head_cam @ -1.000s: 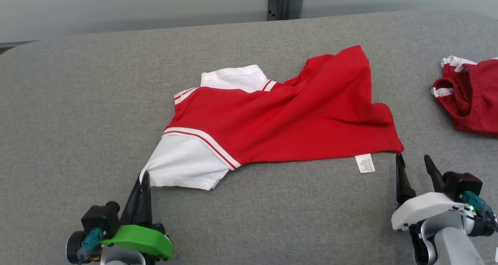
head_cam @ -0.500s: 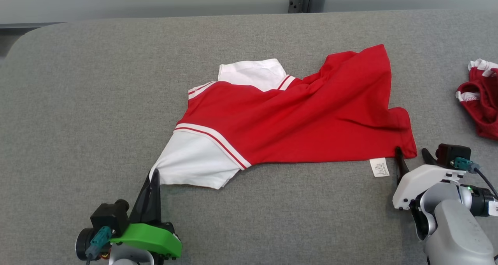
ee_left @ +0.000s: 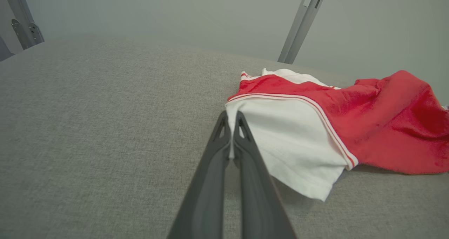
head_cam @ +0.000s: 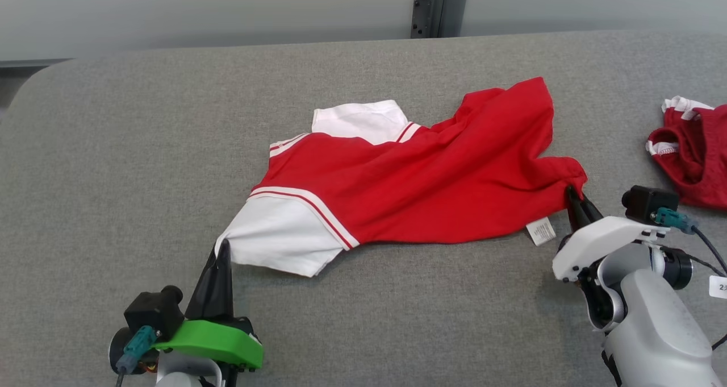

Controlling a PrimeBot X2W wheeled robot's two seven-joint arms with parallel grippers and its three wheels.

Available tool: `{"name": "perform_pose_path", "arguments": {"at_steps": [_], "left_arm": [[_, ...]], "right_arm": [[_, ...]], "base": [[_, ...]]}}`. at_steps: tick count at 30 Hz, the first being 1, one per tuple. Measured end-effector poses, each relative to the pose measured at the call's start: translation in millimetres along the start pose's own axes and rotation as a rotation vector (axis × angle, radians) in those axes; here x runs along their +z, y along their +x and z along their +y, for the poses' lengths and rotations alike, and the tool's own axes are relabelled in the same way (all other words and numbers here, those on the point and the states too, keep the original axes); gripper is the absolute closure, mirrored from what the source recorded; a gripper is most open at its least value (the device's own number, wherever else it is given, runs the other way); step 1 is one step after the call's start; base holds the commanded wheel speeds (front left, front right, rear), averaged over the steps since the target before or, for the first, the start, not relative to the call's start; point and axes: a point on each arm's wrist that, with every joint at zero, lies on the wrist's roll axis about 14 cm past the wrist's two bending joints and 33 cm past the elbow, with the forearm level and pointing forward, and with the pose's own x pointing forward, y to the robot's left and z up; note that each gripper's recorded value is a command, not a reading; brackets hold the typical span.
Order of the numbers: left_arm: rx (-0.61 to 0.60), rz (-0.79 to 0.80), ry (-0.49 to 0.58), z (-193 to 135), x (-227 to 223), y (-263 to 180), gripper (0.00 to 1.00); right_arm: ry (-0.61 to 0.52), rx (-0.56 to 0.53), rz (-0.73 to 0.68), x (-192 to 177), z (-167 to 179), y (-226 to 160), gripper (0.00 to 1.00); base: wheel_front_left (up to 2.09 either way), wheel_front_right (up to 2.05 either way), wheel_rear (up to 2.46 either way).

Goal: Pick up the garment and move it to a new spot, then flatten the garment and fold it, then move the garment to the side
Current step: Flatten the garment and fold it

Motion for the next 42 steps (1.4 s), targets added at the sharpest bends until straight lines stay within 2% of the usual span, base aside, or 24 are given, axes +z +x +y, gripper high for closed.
{"name": "perform_pose_path", "arguments": {"at_steps": [4, 8, 13, 17, 22, 26, 30, 36, 42], "left_arm": [[-0.034, -0.056, -0.061, -11, 21, 4, 1.0], [-0.081, -0.162, -0.175, -24, 60, 8, 1.0], [-0.185, -0.306, -0.278, -49, 120, 1, 1.0], [-0.298, -0.445, -0.321, -72, 179, -17, 1.0], [-0.436, -0.605, -0.321, -98, 251, -52, 1.0], [-0.549, -0.725, -0.248, -120, 302, -85, 1.0], [-0.641, -0.812, -0.166, -141, 339, -112, 1.0], [-0.69, -0.796, -0.08, -158, 355, -107, 1.0], [-0.635, -0.65, -0.092, -152, 341, -40, 1.0]], "right_arm": [[0.04, 0.054, -0.125, 43, 10, -10, 1.0], [0.047, 0.098, -0.25, 85, 13, -32, 1.0], [0.087, 0.161, -0.403, 137, 23, -70, 1.0], [0.117, 0.213, -0.541, 181, 31, -111, 1.0], [0.15, 0.267, -0.724, 232, 35, -170, 1.0], [0.142, 0.288, -0.85, 263, 35, -215, 1.0], [0.116, 0.3, -0.906, 279, 40, -239, 1.0], [0.107, 0.294, -0.87, 282, 41, -231, 1.0], [0.151, 0.323, -0.746, 280, 48, -169, 1.0]], "base": [[0.0, 0.0, 0.0], [0.0, 0.0, 0.0], [0.0, 0.0, 0.0], [0.0, 0.0, 0.0], [0.0, 0.0, 0.0], [0.0, 0.0, 0.0], [0.0, 0.0, 0.0], [0.0, 0.0, 0.0], [0.0, 0.0, 0.0]]}}
